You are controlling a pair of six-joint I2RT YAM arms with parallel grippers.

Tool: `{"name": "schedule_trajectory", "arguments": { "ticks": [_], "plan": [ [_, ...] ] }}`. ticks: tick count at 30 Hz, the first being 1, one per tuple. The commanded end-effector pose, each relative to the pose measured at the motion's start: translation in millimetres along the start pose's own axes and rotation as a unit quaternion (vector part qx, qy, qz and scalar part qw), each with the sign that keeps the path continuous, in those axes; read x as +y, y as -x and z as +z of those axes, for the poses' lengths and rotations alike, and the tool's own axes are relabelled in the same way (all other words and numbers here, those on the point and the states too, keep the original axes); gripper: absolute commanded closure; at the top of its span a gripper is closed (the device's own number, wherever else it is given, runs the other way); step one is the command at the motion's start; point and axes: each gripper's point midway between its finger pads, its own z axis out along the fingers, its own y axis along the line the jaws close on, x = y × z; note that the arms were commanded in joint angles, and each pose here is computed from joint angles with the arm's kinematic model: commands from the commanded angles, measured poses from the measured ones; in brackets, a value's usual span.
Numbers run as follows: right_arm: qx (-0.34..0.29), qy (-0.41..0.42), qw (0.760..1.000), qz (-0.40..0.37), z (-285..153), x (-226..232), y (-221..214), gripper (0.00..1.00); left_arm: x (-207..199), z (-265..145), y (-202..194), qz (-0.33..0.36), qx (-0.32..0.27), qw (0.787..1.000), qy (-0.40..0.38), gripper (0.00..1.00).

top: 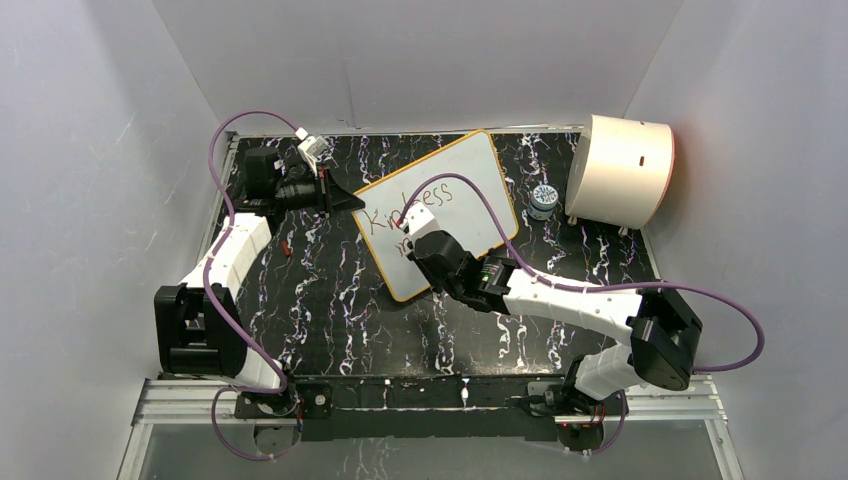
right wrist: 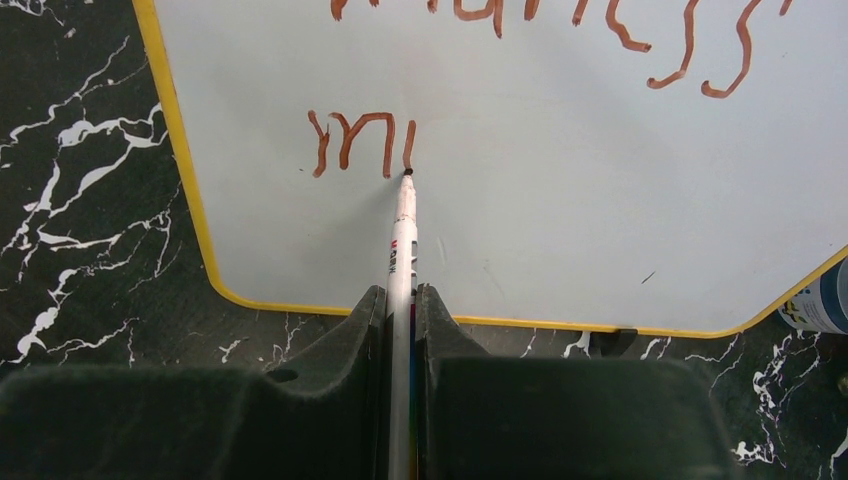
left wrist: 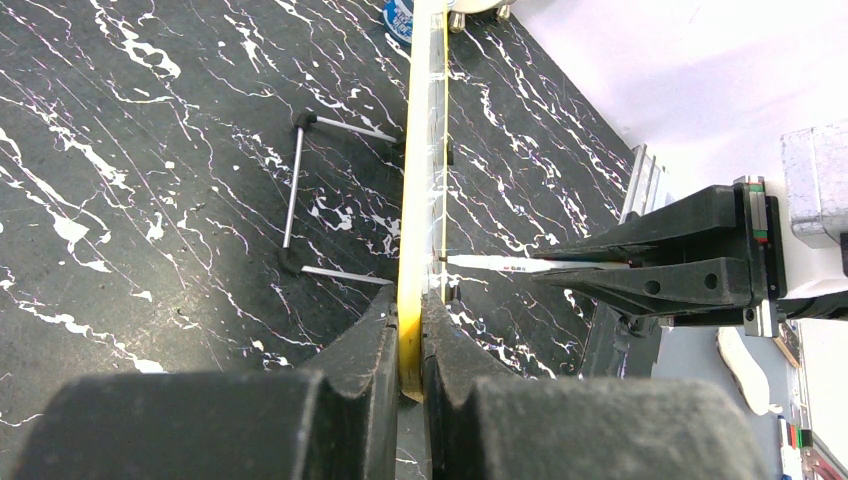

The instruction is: Write a sentence on the whiteboard

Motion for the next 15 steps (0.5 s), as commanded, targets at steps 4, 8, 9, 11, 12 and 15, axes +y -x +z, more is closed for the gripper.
{"name": "schedule_trajectory", "arguments": {
  "ticks": [4, 8, 9, 11, 12, 15],
  "plan": [
    [-0.009, -0.022, 1.000, 0.007, -5.7, -12.9, 5.4, 1.00, 7.4, 11.2, -47.1, -0.041, 0.062, 0.997, 0.008, 1.00],
    [-0.016, -0.030, 0.999, 0.014, -4.8, -17.0, 8.3, 1.00, 7.0, 11.2, -47.0, -0.041, 0.062, 0.997, 0.007, 1.00],
    [-0.019, -0.032, 0.999, 0.015, -4.5, -17.3, 9.3, 1.00, 7.2, 11.4, -47.2, -0.041, 0.062, 0.997, 0.007, 1.00],
    [-0.026, -0.035, 0.999, 0.019, -3.7, -18.9, 13.1, 1.00, 7.2, 11.3, -47.7, -0.042, 0.062, 0.997, 0.006, 1.00],
    [-0.029, -0.035, 0.999, 0.021, -3.2, -19.2, 14.5, 1.00, 7.1, 11.4, -47.5, -0.042, 0.062, 0.997, 0.006, 1.00],
    [-0.038, -0.036, 0.998, 0.025, -1.6, -19.8, 19.7, 1.00, 7.1, 11.5, -47.6, -0.042, 0.062, 0.997, 0.006, 1.00]
  ]
}}
